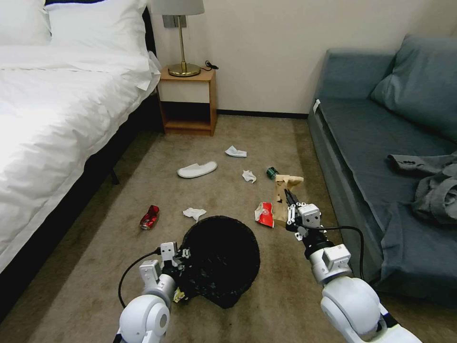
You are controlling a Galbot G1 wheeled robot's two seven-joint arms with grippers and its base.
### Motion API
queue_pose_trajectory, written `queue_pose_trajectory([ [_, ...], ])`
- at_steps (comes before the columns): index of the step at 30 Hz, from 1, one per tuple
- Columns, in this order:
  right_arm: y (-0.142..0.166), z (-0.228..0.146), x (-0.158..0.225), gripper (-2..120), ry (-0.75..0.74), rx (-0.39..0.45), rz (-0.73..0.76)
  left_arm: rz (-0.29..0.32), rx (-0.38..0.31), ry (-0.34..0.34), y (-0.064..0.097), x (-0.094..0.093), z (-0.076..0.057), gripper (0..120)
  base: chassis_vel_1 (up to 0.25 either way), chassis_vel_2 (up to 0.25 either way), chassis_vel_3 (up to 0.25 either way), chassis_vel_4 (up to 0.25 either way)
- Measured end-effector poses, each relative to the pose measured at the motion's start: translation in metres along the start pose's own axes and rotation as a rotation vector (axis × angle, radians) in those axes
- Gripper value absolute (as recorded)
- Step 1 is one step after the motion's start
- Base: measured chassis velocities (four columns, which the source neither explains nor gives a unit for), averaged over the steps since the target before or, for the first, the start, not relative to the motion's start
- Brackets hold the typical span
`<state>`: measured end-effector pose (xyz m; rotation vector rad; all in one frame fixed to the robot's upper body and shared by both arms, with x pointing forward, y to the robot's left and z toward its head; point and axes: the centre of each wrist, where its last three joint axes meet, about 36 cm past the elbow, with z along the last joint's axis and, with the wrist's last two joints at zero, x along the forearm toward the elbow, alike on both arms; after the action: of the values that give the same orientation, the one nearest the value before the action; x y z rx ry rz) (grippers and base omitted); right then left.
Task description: Pick up the trash bin, then pick up the garbage on the floor and place it into the trash bin.
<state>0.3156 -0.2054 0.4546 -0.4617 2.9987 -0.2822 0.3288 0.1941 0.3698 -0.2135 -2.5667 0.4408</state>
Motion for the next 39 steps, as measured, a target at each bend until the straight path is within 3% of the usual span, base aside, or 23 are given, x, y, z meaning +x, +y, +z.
queue_pose_trajectory([
  [5,0.018,-0.006,0.008,0,0.013,-0.08,-0.106,0.076,0.021,0.054,-0.008,-0.002,-0.002,3,0.0,0.0,0.0,0.0],
  [13,0.029,-0.012,0.012,0,0.024,-0.103,-0.169,0.118,0.027,0.076,-0.011,-0.007,-0.003,3,0.0,0.0,0.0,0.0],
  [18,0.04,-0.015,0.017,0,0.045,-0.136,-0.227,0.223,0.027,0.106,-0.016,-0.02,-0.001,3,0.0,0.0,0.0,0.0],
  [20,0.041,-0.015,0.017,0,0.046,-0.138,-0.236,0.237,0.02,0.103,-0.018,-0.023,-0.003,3,0.0,0.0,0.0,0.0],
  [34,0.049,-0.002,0.021,0,0.083,-0.137,-0.252,0.262,0.022,0.065,-0.032,-0.028,-0.019,3,0.0,0.0,0.0,0.0],
  [39,0.049,0.0,0.023,0,0.09,-0.136,-0.251,0.255,0.026,0.048,-0.03,-0.028,-0.025,3,0.0,0.0,0.0,0.0],
])
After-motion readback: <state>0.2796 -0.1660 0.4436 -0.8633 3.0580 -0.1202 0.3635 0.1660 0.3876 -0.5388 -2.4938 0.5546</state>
